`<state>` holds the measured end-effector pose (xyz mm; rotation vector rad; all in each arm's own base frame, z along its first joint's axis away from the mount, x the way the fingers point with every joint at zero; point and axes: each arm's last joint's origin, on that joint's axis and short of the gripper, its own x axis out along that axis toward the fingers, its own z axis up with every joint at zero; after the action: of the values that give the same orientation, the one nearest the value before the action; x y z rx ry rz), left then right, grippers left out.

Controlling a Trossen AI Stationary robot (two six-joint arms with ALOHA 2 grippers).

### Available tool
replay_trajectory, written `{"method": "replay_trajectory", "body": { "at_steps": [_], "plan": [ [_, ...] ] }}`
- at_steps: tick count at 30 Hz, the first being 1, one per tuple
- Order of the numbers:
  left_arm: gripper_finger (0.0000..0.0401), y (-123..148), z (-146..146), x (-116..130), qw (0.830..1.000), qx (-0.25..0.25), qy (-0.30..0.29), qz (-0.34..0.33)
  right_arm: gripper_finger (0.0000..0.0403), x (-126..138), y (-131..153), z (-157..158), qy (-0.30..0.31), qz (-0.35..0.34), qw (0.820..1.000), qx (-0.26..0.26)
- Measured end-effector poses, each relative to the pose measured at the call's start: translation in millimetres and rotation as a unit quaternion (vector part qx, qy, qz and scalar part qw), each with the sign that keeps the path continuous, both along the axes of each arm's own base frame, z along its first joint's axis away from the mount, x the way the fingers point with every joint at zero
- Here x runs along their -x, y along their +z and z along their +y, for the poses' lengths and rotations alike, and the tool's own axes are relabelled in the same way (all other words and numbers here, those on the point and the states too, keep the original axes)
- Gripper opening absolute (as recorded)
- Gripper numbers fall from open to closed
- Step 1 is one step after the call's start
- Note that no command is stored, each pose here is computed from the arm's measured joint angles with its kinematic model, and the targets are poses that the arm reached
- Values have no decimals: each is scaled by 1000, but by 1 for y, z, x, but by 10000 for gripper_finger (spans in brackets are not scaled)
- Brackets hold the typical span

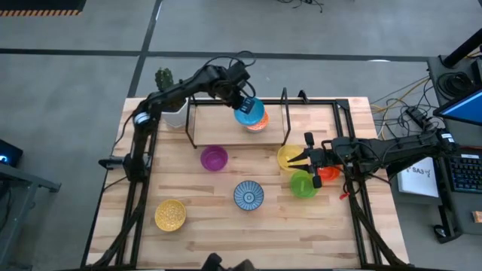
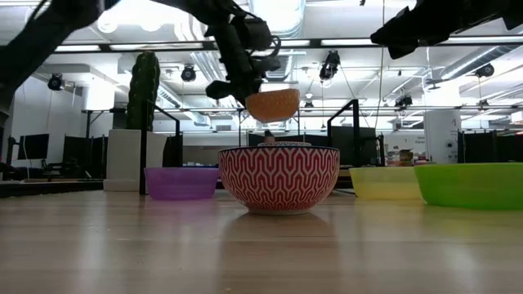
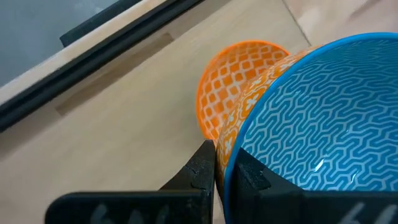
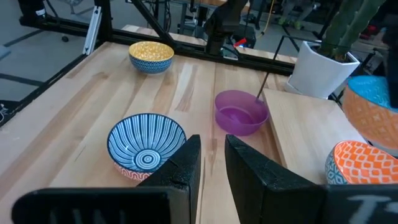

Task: Place and stack bowls onto a shelf
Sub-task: Stack the orange-blue patterned bowl on top of the blue-orange patterned bowl on the shelf

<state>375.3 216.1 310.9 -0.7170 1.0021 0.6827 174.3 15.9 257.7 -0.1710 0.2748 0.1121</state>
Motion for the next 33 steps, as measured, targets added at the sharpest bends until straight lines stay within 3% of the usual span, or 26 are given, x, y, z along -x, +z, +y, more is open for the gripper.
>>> {"method": "replay_trajectory", "body": {
  "at_steps": [11, 33],
  "plan": [
    [4, -14, 15, -28, 999, -1, -31, 24, 63, 0, 0, 0, 2, -1, 1000, 8],
    [10, -28, 18, -29, 998, -6, -28, 49, 63, -1, 2, 0, 6, -11, 1000, 19]
  ]
}}
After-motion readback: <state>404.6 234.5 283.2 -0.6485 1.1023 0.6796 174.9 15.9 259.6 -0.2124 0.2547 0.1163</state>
